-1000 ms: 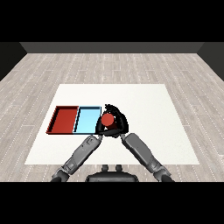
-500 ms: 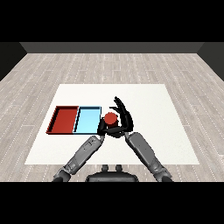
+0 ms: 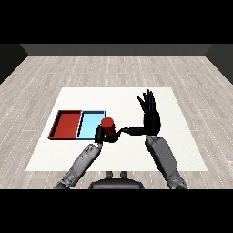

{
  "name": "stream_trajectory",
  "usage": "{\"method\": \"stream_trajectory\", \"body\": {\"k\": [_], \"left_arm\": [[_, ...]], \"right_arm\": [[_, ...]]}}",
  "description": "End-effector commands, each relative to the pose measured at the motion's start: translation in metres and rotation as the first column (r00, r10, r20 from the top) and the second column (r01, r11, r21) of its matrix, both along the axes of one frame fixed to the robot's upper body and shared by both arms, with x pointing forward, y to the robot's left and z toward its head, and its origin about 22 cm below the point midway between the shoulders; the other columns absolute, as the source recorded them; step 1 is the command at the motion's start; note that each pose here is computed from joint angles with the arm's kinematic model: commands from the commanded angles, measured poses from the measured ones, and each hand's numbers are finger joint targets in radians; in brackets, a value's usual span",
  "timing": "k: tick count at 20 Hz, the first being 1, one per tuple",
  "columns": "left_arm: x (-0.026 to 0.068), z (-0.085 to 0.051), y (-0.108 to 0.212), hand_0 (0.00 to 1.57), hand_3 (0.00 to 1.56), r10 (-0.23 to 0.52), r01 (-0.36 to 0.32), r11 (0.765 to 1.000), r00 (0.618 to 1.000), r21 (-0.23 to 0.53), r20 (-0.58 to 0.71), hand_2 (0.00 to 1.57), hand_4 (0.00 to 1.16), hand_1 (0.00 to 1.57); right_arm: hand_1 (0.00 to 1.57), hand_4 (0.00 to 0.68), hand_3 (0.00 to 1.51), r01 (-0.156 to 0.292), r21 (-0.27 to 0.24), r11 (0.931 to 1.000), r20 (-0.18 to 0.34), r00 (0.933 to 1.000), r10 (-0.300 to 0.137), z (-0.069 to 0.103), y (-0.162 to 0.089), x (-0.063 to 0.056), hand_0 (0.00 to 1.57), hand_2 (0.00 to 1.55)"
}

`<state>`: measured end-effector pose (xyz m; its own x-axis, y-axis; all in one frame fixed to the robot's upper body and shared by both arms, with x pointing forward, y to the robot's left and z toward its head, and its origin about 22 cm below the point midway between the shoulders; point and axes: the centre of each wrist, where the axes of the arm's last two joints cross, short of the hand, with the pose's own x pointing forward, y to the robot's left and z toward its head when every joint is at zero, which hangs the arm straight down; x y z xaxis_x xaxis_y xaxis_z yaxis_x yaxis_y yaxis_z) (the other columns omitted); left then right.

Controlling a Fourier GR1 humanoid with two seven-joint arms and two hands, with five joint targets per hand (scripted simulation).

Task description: Pick the red can and put it in the red box

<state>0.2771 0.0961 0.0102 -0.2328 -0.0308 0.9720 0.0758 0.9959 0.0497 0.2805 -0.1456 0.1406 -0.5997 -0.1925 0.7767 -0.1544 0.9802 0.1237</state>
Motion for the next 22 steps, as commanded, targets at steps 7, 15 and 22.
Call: {"method": "stream_trajectory", "body": {"k": [7, 15, 22], "left_arm": [[0.0128, 0.03, 0.047, 1.57, 1.46, 0.101, -0.107, 0.99, 0.992, 0.086, 0.078, 1.57, 1.12, 1.57], [0.0249, 0.058, 0.109, 1.57, 1.42, 0.208, -0.231, 0.947, 0.97, 0.225, 0.122, 1.56, 1.12, 1.57], [0.0777, 0.085, 0.157, 1.44, 1.39, 0.343, -0.346, 0.866, 0.936, 0.361, 0.075, 1.46, 1.11, 1.44]], "right_arm": [[0.0, 0.0, 0.0, 0.149, 0.006, 0.9888, -0.08, 0.9857, -0.148, -0.033, -0.089, 0.002, 0.0, 0.0], [0.0, 0.0, 0.0, 0.206, -0.094, 0.9739, -0.213, 0.9515, -0.222, -0.091, -0.113, -0.03, 0.0, 0.0], [0.0, 0.0, 0.0, 0.199, -0.091, 0.9758, -0.293, 0.9311, -0.217, -0.147, -0.107, -0.046, 0.0, 0.0]]}}
